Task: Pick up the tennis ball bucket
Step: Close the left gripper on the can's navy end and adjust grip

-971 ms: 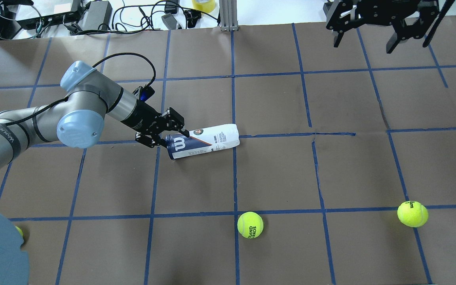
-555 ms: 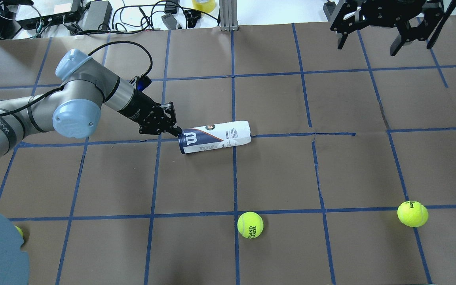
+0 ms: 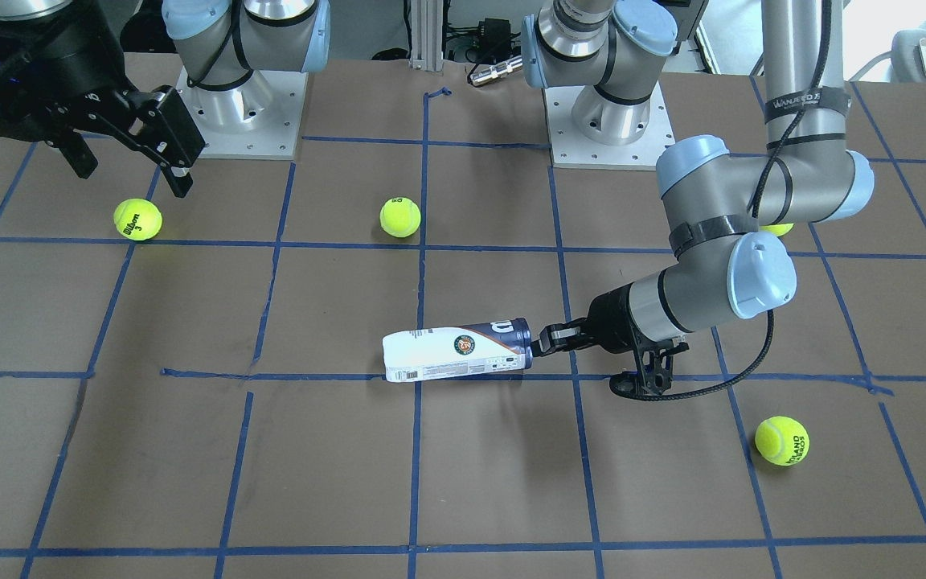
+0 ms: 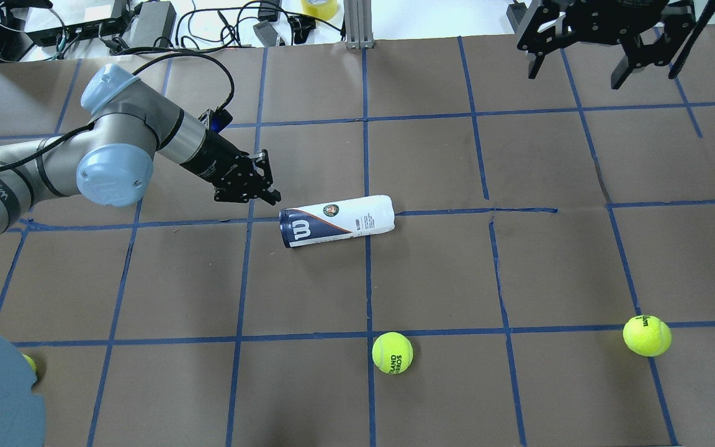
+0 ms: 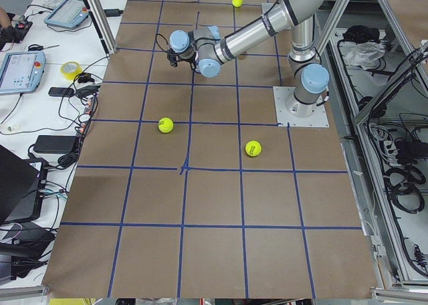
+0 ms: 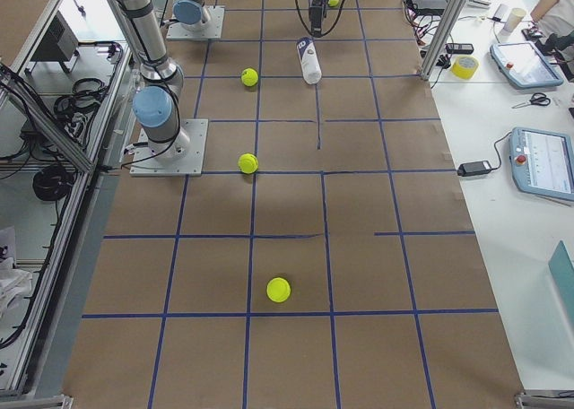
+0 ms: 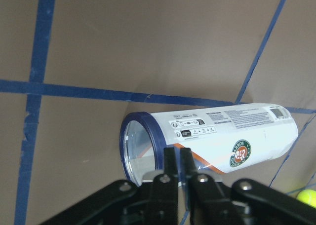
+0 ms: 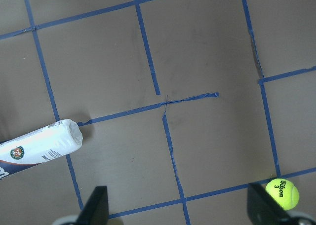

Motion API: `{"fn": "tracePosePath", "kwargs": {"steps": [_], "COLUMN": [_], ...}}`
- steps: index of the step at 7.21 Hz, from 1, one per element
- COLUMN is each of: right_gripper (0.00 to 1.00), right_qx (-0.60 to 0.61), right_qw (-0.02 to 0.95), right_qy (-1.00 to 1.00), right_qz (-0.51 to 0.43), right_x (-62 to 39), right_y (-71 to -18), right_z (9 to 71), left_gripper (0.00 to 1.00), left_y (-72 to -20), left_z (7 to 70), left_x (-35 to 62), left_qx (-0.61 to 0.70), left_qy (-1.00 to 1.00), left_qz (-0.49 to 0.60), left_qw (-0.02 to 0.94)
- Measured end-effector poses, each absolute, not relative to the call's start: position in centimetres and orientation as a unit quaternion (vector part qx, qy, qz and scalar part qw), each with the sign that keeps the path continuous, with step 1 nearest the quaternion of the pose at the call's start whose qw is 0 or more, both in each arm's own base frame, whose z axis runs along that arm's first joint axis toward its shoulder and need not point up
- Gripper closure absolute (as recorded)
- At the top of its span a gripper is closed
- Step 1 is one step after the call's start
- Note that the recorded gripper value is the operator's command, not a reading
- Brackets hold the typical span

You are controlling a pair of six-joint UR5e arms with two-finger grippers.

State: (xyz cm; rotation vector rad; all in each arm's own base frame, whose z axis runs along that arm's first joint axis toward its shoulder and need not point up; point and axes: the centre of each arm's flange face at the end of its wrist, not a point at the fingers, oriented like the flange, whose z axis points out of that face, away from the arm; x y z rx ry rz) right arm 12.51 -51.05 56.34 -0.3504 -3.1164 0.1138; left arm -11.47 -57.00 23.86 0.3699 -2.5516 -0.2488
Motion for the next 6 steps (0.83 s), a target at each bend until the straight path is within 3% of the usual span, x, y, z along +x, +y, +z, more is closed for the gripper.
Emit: {"fn": "tracePosePath", "kwargs": {"steps": [6], "right_gripper": [0.00], "right_qx": [-0.111], "right_qw": [0.002], "right_qy": [-0.993], "right_qz": [0.029], "right_x": [12.5], "right_y": [-50.8], "right_z": [55.6], "left_gripper": [0.00], "left_y": [-55.6], "left_z": [21.0], "left_x": [-14.2], "left_qx": [0.140], "left_qy": [-0.942], "left_qz": [-0.137], "left_qw": [0.272]}}
